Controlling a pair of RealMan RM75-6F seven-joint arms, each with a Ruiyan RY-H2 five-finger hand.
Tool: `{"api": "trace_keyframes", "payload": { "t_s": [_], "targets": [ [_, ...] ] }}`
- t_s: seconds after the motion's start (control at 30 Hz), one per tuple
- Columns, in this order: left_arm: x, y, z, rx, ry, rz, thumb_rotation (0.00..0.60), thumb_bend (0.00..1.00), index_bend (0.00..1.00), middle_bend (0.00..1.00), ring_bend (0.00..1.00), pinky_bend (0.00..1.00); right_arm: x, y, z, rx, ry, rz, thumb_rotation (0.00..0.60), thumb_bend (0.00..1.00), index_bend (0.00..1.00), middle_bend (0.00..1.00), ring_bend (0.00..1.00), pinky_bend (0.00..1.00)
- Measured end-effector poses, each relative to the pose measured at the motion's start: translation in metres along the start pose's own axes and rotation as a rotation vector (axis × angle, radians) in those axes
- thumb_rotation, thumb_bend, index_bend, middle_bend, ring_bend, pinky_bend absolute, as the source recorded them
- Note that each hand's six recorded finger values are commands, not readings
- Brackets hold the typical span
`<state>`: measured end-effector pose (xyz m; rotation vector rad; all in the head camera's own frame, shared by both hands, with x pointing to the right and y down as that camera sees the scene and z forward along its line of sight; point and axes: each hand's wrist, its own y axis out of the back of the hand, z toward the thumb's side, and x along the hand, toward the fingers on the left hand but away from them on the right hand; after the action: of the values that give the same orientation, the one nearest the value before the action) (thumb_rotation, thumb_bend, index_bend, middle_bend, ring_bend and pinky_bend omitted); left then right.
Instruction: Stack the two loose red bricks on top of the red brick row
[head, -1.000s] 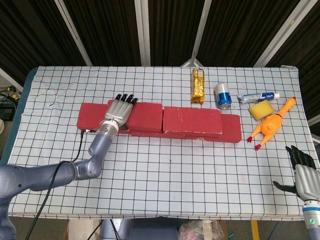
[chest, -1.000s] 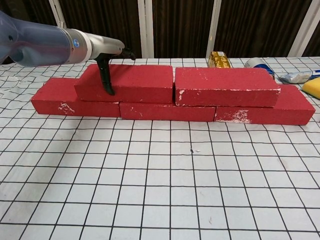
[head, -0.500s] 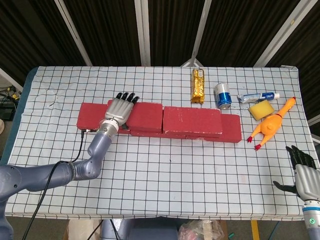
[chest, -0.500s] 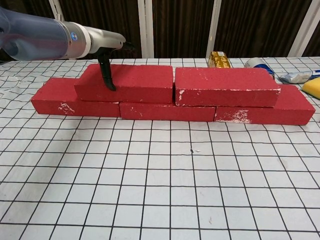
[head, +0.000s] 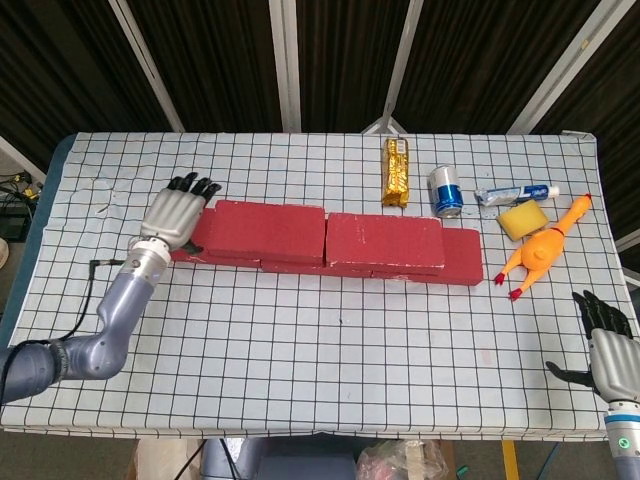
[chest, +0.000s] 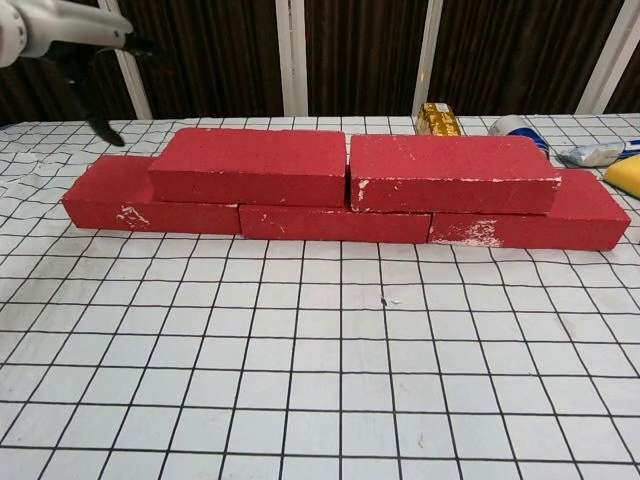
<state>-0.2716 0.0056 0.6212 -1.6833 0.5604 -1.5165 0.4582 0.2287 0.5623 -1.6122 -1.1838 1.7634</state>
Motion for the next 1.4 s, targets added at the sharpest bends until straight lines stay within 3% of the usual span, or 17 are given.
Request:
{"api": "trace_keyframes", "payload": {
  "t_s": [0.33, 0.7, 1.4],
  "targets": [
    [-0.010, -0.035, -0.028, 0.025, 0.002, -0.048, 0.600, 0.00, 0.20, 0.16, 0.00, 0.13, -0.002, -0.004, 0.002, 0.009, -0.001, 0.006, 0.600, 0.16, 0.02, 0.00, 0.00, 0.00],
    [-0.005, -0.058, -0.025, 0.044, -0.001, -0.090, 0.600, 0.00, 0.21, 0.17, 0.00, 0.13, -0.002, -0.003, 0.001, 0.003, -0.005, 0.001, 0.600, 0.16, 0.02, 0.00, 0.00, 0.00],
    [0.002, -0.070, -0.005, 0.071, -0.021, -0.114, 0.600, 0.00, 0.20, 0.17, 0.00, 0.13, -0.001, -0.001, 0.000, -0.010, -0.009, 0.000, 0.600, 0.16, 0.02, 0.00, 0.00, 0.00]
  ]
}}
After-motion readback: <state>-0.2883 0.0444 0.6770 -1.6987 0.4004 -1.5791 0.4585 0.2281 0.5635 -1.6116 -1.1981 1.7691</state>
